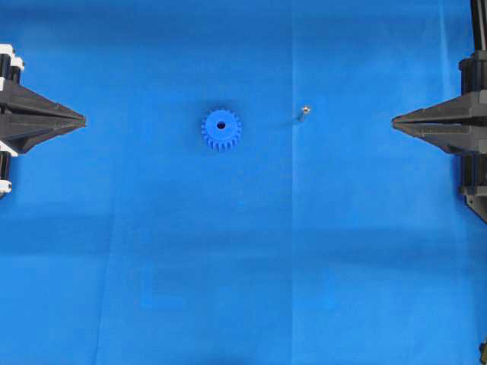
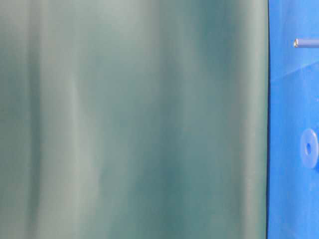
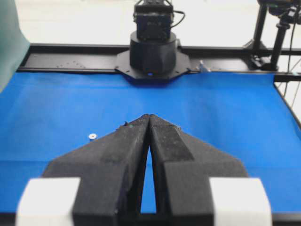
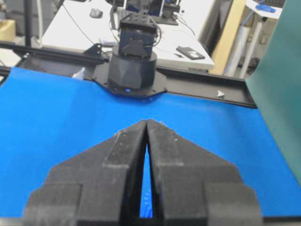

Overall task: Insert the shaft placed at a random location into the center hole of the small gear at another random location.
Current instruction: 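Move the right gripper left toward the upright silver shaft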

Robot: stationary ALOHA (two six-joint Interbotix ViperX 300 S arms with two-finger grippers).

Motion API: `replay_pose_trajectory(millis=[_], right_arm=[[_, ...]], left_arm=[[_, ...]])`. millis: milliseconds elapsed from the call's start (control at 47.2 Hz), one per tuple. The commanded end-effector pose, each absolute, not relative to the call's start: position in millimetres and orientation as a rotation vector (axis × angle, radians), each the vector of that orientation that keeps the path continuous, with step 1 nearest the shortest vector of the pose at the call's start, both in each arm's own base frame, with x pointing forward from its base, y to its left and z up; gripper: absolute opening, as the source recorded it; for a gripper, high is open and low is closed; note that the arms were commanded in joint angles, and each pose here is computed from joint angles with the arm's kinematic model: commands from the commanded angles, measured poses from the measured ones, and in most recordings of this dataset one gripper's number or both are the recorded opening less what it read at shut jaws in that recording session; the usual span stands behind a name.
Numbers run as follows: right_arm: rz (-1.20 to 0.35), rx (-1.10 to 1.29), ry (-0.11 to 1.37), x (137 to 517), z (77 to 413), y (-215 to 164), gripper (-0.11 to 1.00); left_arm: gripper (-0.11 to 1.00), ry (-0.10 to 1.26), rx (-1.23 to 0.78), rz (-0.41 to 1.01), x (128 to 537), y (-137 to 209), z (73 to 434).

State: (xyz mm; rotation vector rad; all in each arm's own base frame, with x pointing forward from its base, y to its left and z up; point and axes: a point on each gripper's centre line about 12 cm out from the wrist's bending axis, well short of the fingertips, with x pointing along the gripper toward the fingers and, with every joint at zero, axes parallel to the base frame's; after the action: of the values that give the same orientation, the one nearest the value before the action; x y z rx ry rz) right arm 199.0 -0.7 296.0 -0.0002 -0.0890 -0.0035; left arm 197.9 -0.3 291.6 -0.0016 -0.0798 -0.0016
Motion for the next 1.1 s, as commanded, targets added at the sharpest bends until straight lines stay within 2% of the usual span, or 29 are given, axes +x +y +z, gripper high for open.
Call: replay_pose_trajectory(millis=[0, 127, 488, 594, 657, 827, 848, 891, 975, 1081], right_arm=[[-0.006, -0.016, -0.100, 200.6, 301.4, -1.1, 0.00], [-0.023, -0.007, -0.074, 202.8, 300.3, -4.7, -0.06], [-0.160, 0.007, 0.029, 225.5, 264.1, -36.1, -0.04], [-0.201, 0.026, 0.067, 238.8, 245.8, -47.4, 0.07], [-0.220, 0.039, 0.086, 246.5, 234.9, -52.5, 0.19], [-0.257, 0.073, 0.164, 268.8, 195.5, -62.7, 0.72], [-0.258, 0.076, 0.174, 271.0, 190.6, -63.0, 0.76], [-0.270, 0.087, 0.200, 275.7, 178.9, -65.3, 0.76], [-0.297, 0.106, 0.231, 281.7, 161.3, -69.6, 0.67], [-0.337, 0.129, 0.247, 287.1, 143.4, -75.2, 0.67]], left_arm=[[0.00, -0.104, -0.005, -0.004, 198.6, -0.7, 299.4], [0.00, -0.115, -0.005, -0.004, 196.0, -0.7, 301.9], [0.00, -0.104, -0.005, -0.002, 196.6, -0.4, 298.5], [0.00, -0.103, -0.006, -0.002, 196.2, -0.4, 297.5], [0.00, -0.100, -0.006, -0.002, 195.7, -0.4, 295.9], [0.00, -0.097, -0.006, -0.002, 194.5, -0.4, 293.6], [0.00, -0.097, -0.006, -0.002, 194.5, -0.4, 293.6], [0.00, -0.097, -0.006, -0.002, 194.5, -0.4, 293.6], [0.00, -0.094, -0.006, -0.002, 194.5, -0.4, 292.8], [0.00, -0.097, -0.006, -0.002, 194.2, -0.4, 293.3]])
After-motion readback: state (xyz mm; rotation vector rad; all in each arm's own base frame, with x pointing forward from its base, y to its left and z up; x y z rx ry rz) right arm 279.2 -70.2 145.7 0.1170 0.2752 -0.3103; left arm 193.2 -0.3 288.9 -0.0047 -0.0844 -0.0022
